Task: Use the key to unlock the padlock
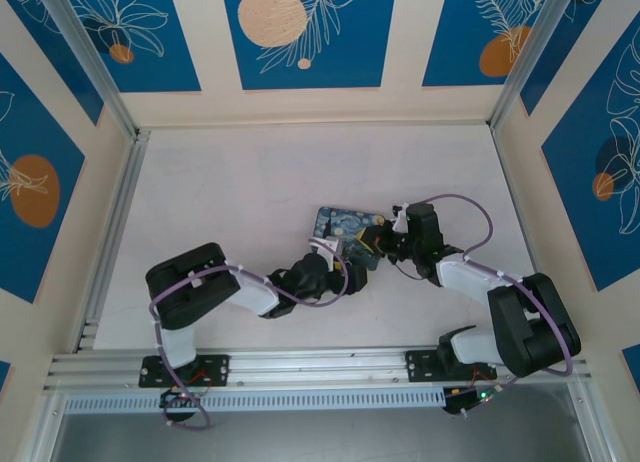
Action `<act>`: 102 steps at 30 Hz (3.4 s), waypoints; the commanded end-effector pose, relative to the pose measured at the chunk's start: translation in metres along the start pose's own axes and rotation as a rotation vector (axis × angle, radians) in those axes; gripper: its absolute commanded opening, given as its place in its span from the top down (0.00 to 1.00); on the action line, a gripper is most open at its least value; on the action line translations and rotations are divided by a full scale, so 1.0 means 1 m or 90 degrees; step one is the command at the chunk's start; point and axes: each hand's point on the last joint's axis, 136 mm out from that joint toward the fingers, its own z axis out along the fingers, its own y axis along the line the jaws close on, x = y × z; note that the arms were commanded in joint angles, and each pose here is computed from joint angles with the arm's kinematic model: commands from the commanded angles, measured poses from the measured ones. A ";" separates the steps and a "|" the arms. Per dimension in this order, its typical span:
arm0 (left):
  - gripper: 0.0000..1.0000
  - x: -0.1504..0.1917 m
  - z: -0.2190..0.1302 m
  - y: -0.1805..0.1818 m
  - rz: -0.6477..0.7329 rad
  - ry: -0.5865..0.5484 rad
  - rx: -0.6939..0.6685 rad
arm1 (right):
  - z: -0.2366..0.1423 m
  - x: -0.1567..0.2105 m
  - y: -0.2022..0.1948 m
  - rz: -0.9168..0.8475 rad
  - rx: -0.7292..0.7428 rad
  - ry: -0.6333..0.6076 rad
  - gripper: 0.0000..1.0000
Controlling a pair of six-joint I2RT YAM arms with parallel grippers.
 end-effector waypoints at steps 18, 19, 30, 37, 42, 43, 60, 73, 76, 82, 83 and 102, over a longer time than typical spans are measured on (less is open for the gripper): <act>0.24 -0.014 0.001 -0.026 -0.088 -0.061 0.074 | 0.002 -0.007 0.002 -0.011 -0.001 0.004 1.00; 0.24 -0.016 0.001 -0.029 -0.092 -0.067 0.079 | 0.002 -0.007 0.002 -0.011 -0.001 0.004 1.00; 0.30 -0.003 0.014 -0.010 -0.160 -0.080 0.056 | 0.004 -0.009 0.001 -0.008 0.001 0.006 1.00; 0.36 0.011 0.022 0.005 -0.177 -0.075 0.023 | 0.004 -0.008 -0.002 -0.006 0.003 0.009 1.00; 0.39 0.014 0.024 -0.004 -0.137 -0.068 0.011 | 0.004 -0.009 -0.002 -0.006 0.003 0.008 1.00; 0.39 0.014 0.024 -0.006 -0.126 -0.066 0.000 | 0.004 -0.008 -0.002 -0.006 0.003 0.009 1.00; 0.56 0.013 0.025 0.030 -0.151 -0.116 -0.121 | 0.004 -0.008 -0.006 0.000 0.004 0.010 1.00; 0.76 0.014 0.030 0.034 -0.166 -0.119 -0.123 | 0.004 -0.008 -0.008 0.002 0.004 0.012 1.00; 0.81 0.013 0.030 0.036 -0.168 -0.122 -0.128 | 0.003 -0.009 -0.006 0.000 0.001 0.012 1.00; 0.98 0.008 0.030 0.038 -0.192 -0.127 -0.125 | -0.002 -0.012 0.010 -0.014 -0.016 0.012 1.00; 1.00 0.007 0.029 0.038 -0.198 -0.127 -0.122 | -0.005 -0.014 0.014 -0.018 -0.020 0.010 1.00; 1.00 -0.023 -0.040 0.072 -0.251 -0.082 -0.194 | -0.050 0.060 0.015 -0.041 -0.084 0.038 1.00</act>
